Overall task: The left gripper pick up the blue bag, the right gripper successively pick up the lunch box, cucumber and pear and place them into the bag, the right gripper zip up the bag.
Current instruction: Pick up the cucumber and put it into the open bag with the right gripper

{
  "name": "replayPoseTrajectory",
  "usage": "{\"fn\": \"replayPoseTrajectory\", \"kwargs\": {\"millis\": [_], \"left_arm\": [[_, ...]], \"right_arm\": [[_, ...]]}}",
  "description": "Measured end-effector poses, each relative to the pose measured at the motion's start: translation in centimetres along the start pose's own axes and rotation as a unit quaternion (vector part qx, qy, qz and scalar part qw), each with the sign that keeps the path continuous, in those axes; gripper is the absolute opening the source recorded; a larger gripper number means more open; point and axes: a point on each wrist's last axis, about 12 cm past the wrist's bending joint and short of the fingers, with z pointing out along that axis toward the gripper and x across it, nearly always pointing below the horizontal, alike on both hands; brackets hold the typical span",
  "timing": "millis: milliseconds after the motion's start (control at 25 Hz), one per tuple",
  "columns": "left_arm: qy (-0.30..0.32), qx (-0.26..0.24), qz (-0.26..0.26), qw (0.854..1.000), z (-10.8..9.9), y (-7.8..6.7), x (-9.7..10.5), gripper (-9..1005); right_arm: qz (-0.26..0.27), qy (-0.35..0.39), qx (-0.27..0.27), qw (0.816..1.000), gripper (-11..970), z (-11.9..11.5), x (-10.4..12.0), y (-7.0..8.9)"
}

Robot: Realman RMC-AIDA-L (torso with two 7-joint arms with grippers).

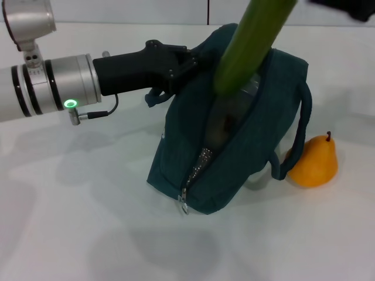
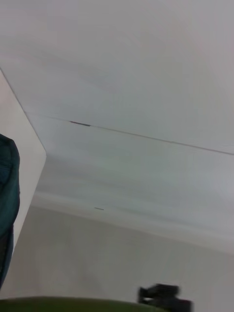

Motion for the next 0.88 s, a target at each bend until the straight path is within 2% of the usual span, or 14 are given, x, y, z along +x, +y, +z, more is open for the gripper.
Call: {"fn": "replayPoseTrajectory", "kwargs": {"millis": [120,440,640,880], "left_arm": [[0.001,-0.003,0.001,1.0,0.0,0.1,0.0,41],[0.001,-0.008,0.003,1.0,-0.1,0.2,-0.1,42],[0.0,-0.008,0.004,1.0,-0.1,0.3,-0.2,42],[0.0,-0.006,0.004,1.0,0.1,0.3,-0.3,42]], "right_arm": [[0.004,0.021,-0.005,1.0,566,0.4,0.7,0.2],[0.009,0.077,0.009,0.997,566,-0.4,3.2,0.6],[0.008,0.14,0.011,0.99,565,1.2,5.7,0.6],[0.003,0.168,-0.012,0.986,565,2.4,6.8,1.1]]}}
